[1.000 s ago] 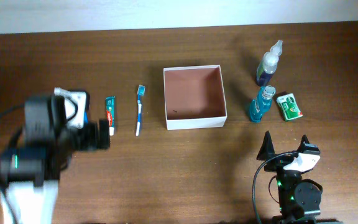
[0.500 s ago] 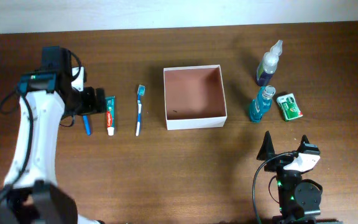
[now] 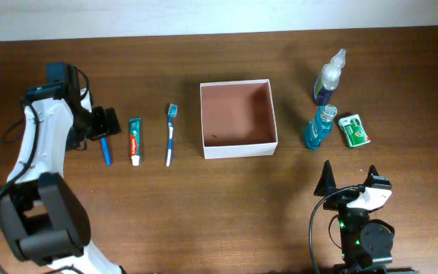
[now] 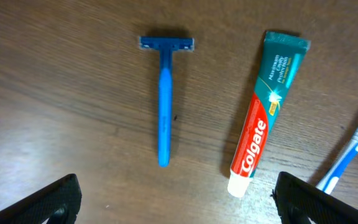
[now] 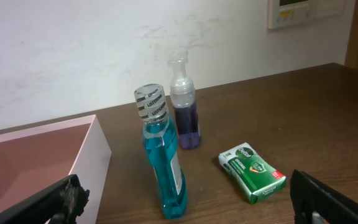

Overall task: Pack container
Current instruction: 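Move the left gripper over the blue razor, then lower the left gripper and grasp the blue razor handle, then lift the razor and carry it over the pink box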

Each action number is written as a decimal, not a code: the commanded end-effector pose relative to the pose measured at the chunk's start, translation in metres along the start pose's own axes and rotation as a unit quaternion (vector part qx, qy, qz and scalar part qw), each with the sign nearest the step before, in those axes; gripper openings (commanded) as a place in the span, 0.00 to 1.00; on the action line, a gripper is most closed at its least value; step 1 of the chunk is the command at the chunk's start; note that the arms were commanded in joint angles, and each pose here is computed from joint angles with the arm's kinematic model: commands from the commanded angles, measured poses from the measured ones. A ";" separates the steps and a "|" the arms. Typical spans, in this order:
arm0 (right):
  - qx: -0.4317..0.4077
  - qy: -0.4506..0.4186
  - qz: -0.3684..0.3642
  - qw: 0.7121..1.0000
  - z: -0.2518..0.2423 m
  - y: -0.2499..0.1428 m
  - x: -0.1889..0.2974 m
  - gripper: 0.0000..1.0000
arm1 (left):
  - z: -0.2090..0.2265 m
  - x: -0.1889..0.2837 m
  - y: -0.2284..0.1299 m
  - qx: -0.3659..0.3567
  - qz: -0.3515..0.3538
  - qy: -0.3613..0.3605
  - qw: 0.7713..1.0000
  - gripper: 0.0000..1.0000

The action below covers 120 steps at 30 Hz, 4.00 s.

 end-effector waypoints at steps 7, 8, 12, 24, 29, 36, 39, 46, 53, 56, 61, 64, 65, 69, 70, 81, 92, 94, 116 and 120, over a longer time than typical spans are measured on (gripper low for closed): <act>0.006 -0.001 0.002 1.000 0.000 -0.002 0.000 0.99 | -0.002 -0.042 0.002 0.009 0.055 -0.010 0.998 0.99; 0.006 -0.001 0.002 1.000 0.000 -0.002 0.000 0.99 | -0.002 -0.045 0.002 0.009 0.057 -0.007 0.998 0.99; 0.006 -0.001 0.002 1.000 0.000 -0.002 0.000 0.98 | -0.001 -0.052 0.004 -0.003 0.056 -0.001 0.998 0.99; 0.006 -0.001 0.002 1.000 0.000 -0.002 0.000 0.98 | 0.010 -0.054 0.013 -0.006 0.034 0.013 0.999 0.98; 0.006 -0.001 0.002 1.000 0.000 -0.002 0.000 0.98 | 0.011 -0.054 0.013 -0.025 0.035 0.011 0.999 0.96; 0.006 -0.001 0.002 1.000 0.000 -0.002 0.000 0.98 | 0.011 -0.064 0.012 -0.026 0.047 0.013 0.998 0.94; 0.006 -0.001 0.002 1.000 0.000 -0.002 0.000 0.98 | 0.011 -0.073 0.010 -0.026 0.058 0.013 0.998 0.93; 0.006 -0.001 0.002 1.000 0.000 -0.002 0.000 0.98 | 0.011 -0.085 0.008 -0.026 0.074 0.012 0.997 0.82; 0.006 -0.001 0.002 1.000 0.000 -0.002 0.000 0.98 | 0.011 -0.085 0.009 -0.026 0.068 0.013 0.997 0.69; 0.006 -0.001 0.002 1.000 0.000 -0.002 0.000 0.98 | 0.011 -0.086 0.011 -0.026 0.064 0.012 0.998 0.68; 0.006 -0.001 0.002 1.000 0.000 -0.002 0.000 0.98 | 0.011 -0.089 0.012 -0.026 0.062 0.012 0.998 0.68; 0.006 -0.001 0.002 1.000 0.000 -0.002 0.000 0.98 | 0.011 -0.092 0.011 -0.026 0.066 0.012 0.997 0.68; 0.006 -0.001 0.002 1.000 0.000 -0.002 0.000 0.98 | 0.011 -0.092 0.011 -0.026 0.067 0.012 0.997 0.68; 0.006 -0.001 0.002 1.000 0.000 -0.002 0.000 0.98 | 0.011 -0.093 0.011 -0.026 0.067 0.012 0.997 0.68; 0.006 -0.001 0.002 1.000 0.000 -0.002 0.000 0.98 | 0.011 -0.093 0.011 -0.026 0.067 0.013 0.997 0.68; 0.006 -0.001 0.002 1.000 0.000 -0.002 0.000 0.98 | 0.011 -0.104 0.007 -0.026 0.086 0.013 0.996 0.68; 0.006 -0.001 0.002 1.000 0.000 -0.002 0.000 0.98 | 0.012 -0.103 0.005 -0.025 0.094 0.014 0.995 0.22; 0.006 -0.001 0.002 1.000 0.000 -0.002 0.000 0.98 | 0.012 -0.103 0.005 -0.023 0.094 0.014 0.995 0.18; 0.006 -0.001 0.002 1.000 0.000 -0.002 0.000 0.98 | -0.092 0.088 0.063 -0.075 -0.028 -0.144 0.986 0.01; 0.006 -0.001 0.002 1.000 0.000 -0.002 0.000 0.99 | -0.155 0.125 0.042 -0.115 -0.052 -0.189 0.974 0.01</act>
Point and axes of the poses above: each gripper's point midway between its finger pads, its own x axis back along the fingers, its own z axis along the line the jaws close on, y = z × x, the point moved 8 cm from there along x, back along the fingers, and after that the axes turned 2 degrees about x, right-handed, at the moved point
